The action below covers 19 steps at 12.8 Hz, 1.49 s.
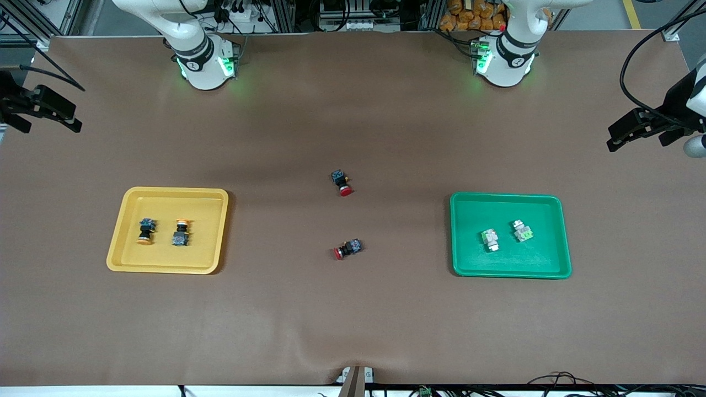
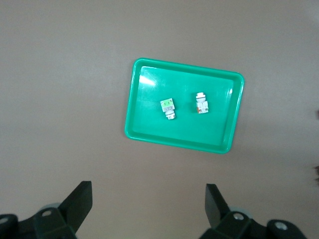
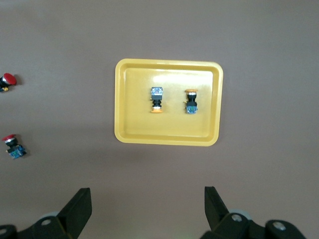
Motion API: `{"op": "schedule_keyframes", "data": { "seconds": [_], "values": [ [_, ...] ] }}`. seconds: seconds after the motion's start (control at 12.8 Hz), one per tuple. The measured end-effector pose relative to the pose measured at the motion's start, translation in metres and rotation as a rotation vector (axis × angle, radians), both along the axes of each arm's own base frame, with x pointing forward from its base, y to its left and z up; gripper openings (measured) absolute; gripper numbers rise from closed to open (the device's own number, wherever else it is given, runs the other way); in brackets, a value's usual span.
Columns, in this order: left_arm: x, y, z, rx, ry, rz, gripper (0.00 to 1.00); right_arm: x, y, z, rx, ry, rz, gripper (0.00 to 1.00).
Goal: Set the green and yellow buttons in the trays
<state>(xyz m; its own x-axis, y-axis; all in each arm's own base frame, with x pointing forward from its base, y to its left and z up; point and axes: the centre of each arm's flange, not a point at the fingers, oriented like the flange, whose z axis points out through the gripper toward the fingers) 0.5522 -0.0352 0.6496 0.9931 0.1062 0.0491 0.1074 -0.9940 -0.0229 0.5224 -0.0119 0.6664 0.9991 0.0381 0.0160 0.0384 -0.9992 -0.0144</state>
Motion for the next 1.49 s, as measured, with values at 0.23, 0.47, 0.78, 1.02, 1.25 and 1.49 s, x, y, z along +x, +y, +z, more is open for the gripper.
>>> {"op": "schedule_keyframes", "data": {
  "seconds": [0.23,0.47,0.78,1.02,1.25,1.49],
  "values": [
    [-0.006,0.001,0.004,0.001,0.013,0.001,1.00,0.002,0.000,0.009,-0.002,-0.023,0.031,1.00],
    [-0.011,0.002,0.009,0.001,0.013,0.003,1.00,0.004,0.001,0.007,-0.002,-0.016,0.032,1.00],
    [-0.014,0.003,0.009,0.002,0.034,0.005,1.00,0.004,0.001,0.005,-0.002,-0.010,0.033,1.00],
    [-0.016,0.003,0.010,0.003,0.042,0.005,1.00,0.004,0.001,0.004,-0.002,-0.008,0.033,1.00],
    [-0.019,0.002,0.011,0.003,0.045,0.003,1.00,0.005,0.001,0.003,-0.002,-0.005,0.032,1.00],
    [-0.020,0.003,0.013,0.003,0.043,0.005,1.00,0.006,0.001,0.002,-0.002,-0.001,0.032,1.00]
  ]
}}
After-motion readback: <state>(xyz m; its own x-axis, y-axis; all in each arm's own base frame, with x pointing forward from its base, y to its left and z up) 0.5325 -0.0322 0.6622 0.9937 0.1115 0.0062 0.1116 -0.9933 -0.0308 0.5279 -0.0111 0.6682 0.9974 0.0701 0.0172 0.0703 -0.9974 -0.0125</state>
